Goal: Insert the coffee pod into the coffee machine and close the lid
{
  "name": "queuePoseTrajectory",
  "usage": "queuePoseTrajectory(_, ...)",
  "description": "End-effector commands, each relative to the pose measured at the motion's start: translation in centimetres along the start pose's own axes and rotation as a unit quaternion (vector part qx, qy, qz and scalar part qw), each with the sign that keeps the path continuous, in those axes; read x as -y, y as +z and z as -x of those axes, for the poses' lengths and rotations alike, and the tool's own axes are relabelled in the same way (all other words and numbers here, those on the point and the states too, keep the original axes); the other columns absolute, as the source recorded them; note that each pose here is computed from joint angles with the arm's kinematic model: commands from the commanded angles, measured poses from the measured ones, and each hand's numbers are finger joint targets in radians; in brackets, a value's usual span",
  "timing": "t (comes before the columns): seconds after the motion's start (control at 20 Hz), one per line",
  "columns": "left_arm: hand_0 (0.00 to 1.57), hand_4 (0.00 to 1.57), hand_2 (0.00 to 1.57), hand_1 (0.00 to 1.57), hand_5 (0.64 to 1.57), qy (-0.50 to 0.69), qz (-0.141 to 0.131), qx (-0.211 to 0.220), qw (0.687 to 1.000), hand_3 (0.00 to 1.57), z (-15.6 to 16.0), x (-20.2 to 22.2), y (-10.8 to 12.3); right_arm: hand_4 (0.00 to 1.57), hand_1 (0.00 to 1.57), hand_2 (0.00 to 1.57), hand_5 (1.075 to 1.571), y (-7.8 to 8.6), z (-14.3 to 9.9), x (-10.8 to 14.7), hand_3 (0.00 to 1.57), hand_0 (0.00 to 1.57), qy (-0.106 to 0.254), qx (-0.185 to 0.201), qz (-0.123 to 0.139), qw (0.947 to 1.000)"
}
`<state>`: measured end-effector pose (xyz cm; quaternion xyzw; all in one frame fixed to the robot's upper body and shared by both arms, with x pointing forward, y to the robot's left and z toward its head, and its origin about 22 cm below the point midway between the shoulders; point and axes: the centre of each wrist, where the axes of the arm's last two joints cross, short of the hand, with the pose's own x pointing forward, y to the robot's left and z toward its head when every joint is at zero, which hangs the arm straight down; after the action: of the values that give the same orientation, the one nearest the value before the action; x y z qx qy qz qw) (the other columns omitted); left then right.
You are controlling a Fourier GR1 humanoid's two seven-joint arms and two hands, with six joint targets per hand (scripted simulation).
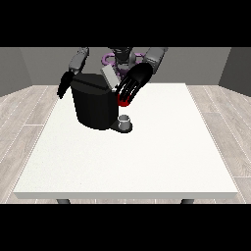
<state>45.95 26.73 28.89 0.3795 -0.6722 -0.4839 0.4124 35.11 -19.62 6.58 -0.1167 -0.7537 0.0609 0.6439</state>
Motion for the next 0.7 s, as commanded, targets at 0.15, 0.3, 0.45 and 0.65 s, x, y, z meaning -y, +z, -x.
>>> queuePoseTrajectory(0.15, 0.00, 0.00, 0.00, 0.00, 1.571, 0.059, 0.079, -0.014, 0.995, 0.05, 0.1, 8.9, 1.0, 0.00, 0.00, 0.00, 1.571, 3.9, 6.4, 1.4, 0.00, 0.00, -0.001, -0.081, 0.015, 0.9966)
queuePoseTrajectory(0.3, 0.00, 0.00, 0.08, 0.00, 1.571, 0.071, 0.112, -0.012, 0.991, 0.00, 0.8, 12.0, 2.2, 0.00, 0.00, 0.00, 1.571, 4.9, 7.4, 1.9, 0.00, 0.00, -0.004, -0.109, 0.022, 0.9938)
queuePoseTrajectory(0.45, 0.00, 0.00, 0.13, 0.00, 1.571, 0.206, 0.086, -0.005, 0.975, 0.00, -1.5, 14.4, 1.6, 0.00, 0.00, 0.00, 1.571, 6.6, 9.5, 2.3, 0.00, 0.00, -0.006, -0.128, 0.026, 0.9914)
queuePoseTrajectory(0.65, 0.00, 0.42, 0.00, 0.00, 1.571, 0.411, 0.065, -0.031, 0.909, 0.00, -0.3, 21.9, 5.4, 0.00, 0.00, 0.00, 1.571, 8.5, 10.8, 3.4, 0.00, 0.00, -0.020, -0.154, 0.036, 0.9872)
